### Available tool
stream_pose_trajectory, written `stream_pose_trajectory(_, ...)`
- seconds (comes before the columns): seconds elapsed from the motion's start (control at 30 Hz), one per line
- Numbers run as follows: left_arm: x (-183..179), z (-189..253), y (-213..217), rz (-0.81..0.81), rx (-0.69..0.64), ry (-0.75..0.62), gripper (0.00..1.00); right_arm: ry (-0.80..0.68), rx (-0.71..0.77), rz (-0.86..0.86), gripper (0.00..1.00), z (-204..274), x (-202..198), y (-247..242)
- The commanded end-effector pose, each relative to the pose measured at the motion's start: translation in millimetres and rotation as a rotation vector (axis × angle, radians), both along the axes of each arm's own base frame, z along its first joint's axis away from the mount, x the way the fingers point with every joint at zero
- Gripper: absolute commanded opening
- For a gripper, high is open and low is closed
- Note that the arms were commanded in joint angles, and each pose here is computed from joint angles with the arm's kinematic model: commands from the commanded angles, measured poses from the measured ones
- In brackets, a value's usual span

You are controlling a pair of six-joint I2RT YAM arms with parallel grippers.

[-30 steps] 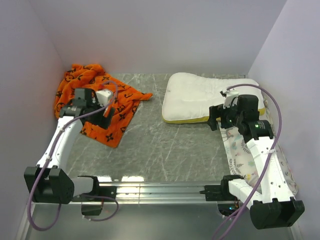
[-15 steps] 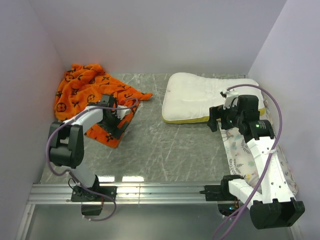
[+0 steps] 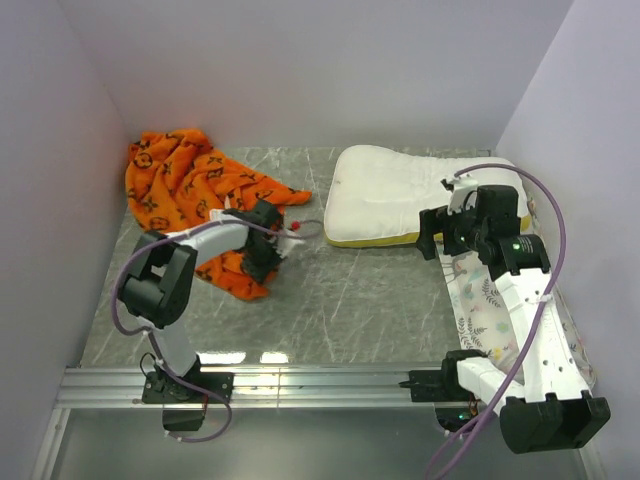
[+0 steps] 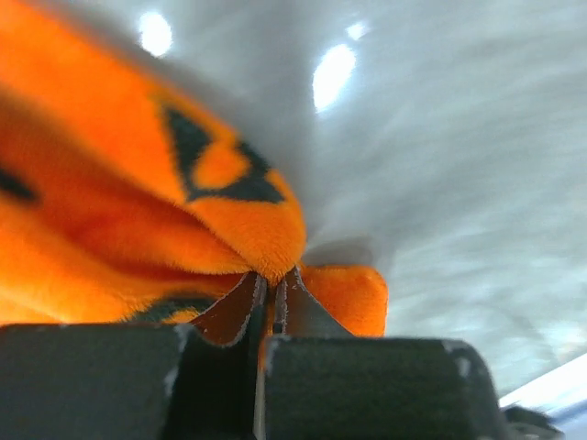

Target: Put the pillow into the pillowcase

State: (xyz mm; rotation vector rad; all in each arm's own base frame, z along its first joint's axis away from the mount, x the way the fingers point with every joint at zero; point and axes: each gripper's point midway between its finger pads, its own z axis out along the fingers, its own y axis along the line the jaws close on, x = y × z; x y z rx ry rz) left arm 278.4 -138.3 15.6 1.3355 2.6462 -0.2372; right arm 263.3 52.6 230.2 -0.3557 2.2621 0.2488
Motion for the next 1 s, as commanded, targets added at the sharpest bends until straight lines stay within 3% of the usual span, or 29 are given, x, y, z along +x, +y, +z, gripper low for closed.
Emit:
stream_pose_trajectory(0.0,-76,-10,-55,-0.123,-0.102,0.226,0.0,-0.041,-0.004,0.005,1.0,19,8,-1)
stream_pose_trajectory(0.17,-120,-3,-86,-0.2,-0.131,0.331,0.05,-0.024,-0.019,0.013,1.0,19,11,-2)
stream_pose_trajectory(0.2,-123,1,-89,-0.199,-0.146,0.341,0.11,-0.022,-0.023,0.013,1.0,20,11,-2)
stream_pose_trajectory(0.23,-126,5,-87,-0.194,-0.148,0.349,0.24,-0.015,-0.025,0.013,1.0,18,12,-3)
stream_pose_trajectory(0.27,-127,11,-88,-0.191,-0.161,0.348,0.31,-0.017,-0.03,0.017,1.0,19,13,-3)
stream_pose_trajectory(0.33,-121,41,-97,-0.194,-0.231,0.284,0.46,-0.014,-0.028,0.023,0.99,19,16,-2)
stream_pose_trajectory(0.4,-108,82,-102,-0.177,-0.31,0.168,0.55,-0.011,-0.013,0.034,0.95,19,18,2)
stream_pose_trajectory(0.43,-85,110,-104,-0.138,-0.37,0.092,0.66,-0.011,-0.004,0.044,0.93,19,21,5)
stream_pose_trajectory(0.5,-59,153,-91,-0.068,-0.44,-0.014,0.73,-0.014,0.016,0.062,0.86,20,24,12)
stream_pose_trajectory(0.53,-25,180,-70,0.027,-0.475,-0.104,0.77,-0.024,0.016,0.089,0.82,20,29,21)
stream_pose_trajectory(0.63,29,206,-5,0.198,-0.46,-0.247,0.84,-0.049,-0.003,0.115,0.74,20,45,40)
stream_pose_trajectory(0.83,103,172,146,0.576,-0.221,-0.406,0.84,-0.011,-0.013,0.289,0.67,10,78,127)
stream_pose_trajectory(0.97,131,142,215,0.741,-0.142,-0.414,0.84,-0.003,0.011,0.355,0.67,8,107,183)
